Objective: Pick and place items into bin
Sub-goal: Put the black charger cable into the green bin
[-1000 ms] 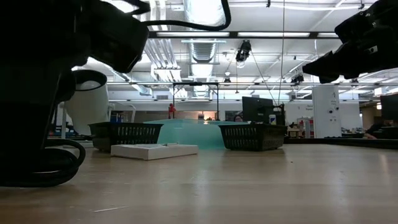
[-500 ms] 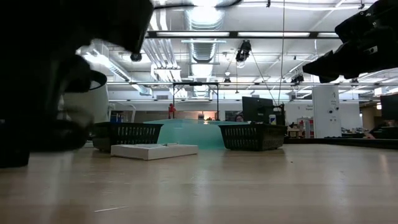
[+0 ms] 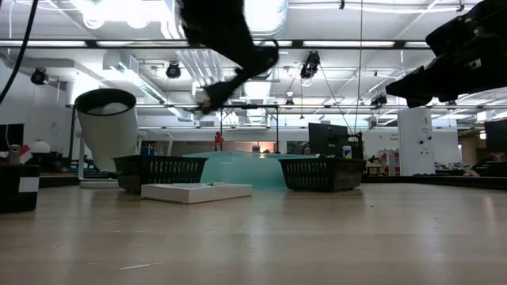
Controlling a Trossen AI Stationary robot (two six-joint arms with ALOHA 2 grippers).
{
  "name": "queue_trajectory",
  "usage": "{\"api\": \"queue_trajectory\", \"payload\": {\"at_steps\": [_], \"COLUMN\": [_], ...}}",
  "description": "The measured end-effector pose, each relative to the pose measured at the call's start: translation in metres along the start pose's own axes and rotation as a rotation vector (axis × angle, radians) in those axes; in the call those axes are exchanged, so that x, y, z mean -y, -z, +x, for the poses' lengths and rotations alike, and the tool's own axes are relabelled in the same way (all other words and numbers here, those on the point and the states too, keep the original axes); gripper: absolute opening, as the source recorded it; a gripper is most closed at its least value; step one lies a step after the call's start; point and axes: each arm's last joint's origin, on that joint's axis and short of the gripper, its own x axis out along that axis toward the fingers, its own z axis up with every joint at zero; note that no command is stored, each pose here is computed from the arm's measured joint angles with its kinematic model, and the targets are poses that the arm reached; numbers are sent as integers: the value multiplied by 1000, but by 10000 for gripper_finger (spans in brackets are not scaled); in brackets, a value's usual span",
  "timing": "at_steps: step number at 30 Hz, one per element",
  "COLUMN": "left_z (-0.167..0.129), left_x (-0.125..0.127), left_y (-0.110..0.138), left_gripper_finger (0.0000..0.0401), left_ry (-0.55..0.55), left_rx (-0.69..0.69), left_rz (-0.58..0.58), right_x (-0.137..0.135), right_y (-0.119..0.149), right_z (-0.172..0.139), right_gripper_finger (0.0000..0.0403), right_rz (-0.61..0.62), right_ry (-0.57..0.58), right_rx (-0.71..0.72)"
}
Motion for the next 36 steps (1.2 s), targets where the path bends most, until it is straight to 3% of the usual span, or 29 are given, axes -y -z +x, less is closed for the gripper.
{"api": "queue_trajectory", "payload": {"at_steps": [12,18,25,36], "left_z": [47,59,64,66], "left_x": [-121,-164,-193,-206], "left_y": [-28,-29,-30,-29], "left_gripper_finger": [5,5,16,115], "left_ry": [-261,-231,-216,-225], "left_rx": [-67,-108,-112,-124], "left_rz": [0,-26,-101,-77], "right_x": [0,1,1,1], "right_y": [-2,-8,-15,-27], "right_z": [0,-1,-2,-4], "right_gripper_finger": [69,64,71,70], "right_rz": [-26,-49,-59,-128], "right_ry": [3,6,10,16], "right_rx": [6,26,44,78]}}
